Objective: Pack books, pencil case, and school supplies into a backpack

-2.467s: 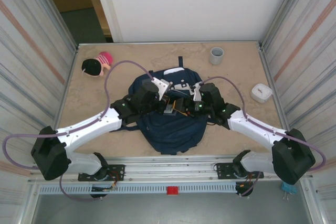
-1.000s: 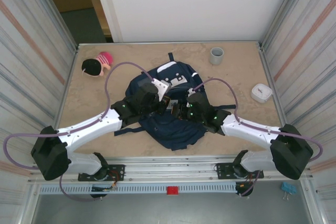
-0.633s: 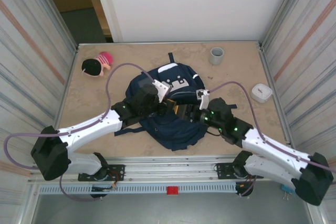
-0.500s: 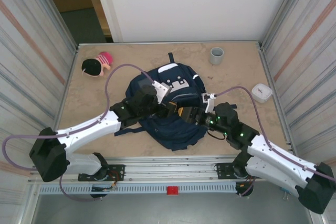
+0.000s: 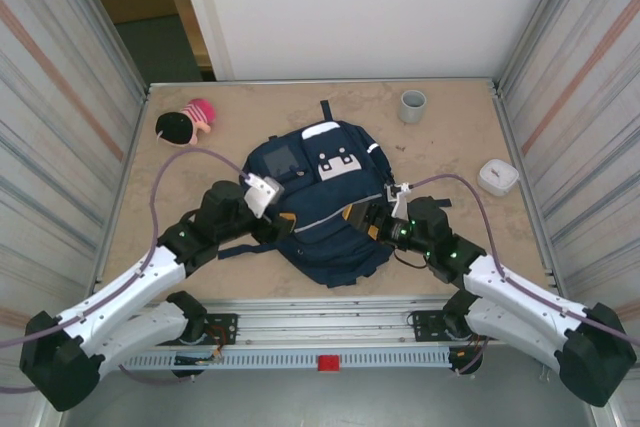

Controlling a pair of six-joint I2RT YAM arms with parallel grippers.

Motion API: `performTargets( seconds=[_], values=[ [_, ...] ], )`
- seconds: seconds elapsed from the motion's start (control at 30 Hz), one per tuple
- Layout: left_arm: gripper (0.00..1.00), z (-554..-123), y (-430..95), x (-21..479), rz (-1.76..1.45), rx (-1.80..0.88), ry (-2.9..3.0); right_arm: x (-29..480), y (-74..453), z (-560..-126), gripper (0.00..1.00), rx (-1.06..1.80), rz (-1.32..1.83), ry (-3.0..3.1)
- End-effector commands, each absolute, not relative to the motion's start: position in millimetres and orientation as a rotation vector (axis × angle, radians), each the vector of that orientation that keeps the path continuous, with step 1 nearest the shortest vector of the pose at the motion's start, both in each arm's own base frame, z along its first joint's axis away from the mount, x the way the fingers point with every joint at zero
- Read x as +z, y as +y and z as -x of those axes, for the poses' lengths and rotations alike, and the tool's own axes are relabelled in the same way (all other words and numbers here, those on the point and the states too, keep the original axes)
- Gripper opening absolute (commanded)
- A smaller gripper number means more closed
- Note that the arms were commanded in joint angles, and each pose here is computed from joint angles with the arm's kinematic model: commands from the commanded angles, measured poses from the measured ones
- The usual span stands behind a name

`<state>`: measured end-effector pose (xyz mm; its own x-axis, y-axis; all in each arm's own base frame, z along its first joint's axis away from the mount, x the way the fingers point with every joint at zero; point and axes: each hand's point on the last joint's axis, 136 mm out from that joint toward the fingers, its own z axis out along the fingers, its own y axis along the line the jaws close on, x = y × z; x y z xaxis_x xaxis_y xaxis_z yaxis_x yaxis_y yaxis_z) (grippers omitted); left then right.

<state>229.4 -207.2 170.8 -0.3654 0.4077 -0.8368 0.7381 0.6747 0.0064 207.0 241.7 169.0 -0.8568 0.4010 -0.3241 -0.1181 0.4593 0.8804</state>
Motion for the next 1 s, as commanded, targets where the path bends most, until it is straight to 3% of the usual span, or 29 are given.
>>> performTargets(
  seconds=[0.0, 0.3, 0.43, 0.97],
  values=[
    [0.75, -223.6, -203.9, 156.7, -1.142, -0.340, 1.932, 184.5, 252.8, -209.3, 0.85, 1.478, -0.215, 2.170],
    [0.78, -227.5, -192.1, 93.6, -1.380, -0.099, 2.109, 188.6, 257.8, -215.8, 0.81, 1.455, -0.190, 2.165],
    [0.73, -236.9, -196.0, 87.0, -1.396, -0.060, 2.070, 187.8, 259.9, -216.1, 0.81, 1.457, -0.181, 2.175],
    [0.06, -214.5, -225.9, 86.0, -1.483, -0.269, 1.970, 177.3, 265.3, -215.4, 0.81, 1.450, -0.240, 2.176]
  ],
)
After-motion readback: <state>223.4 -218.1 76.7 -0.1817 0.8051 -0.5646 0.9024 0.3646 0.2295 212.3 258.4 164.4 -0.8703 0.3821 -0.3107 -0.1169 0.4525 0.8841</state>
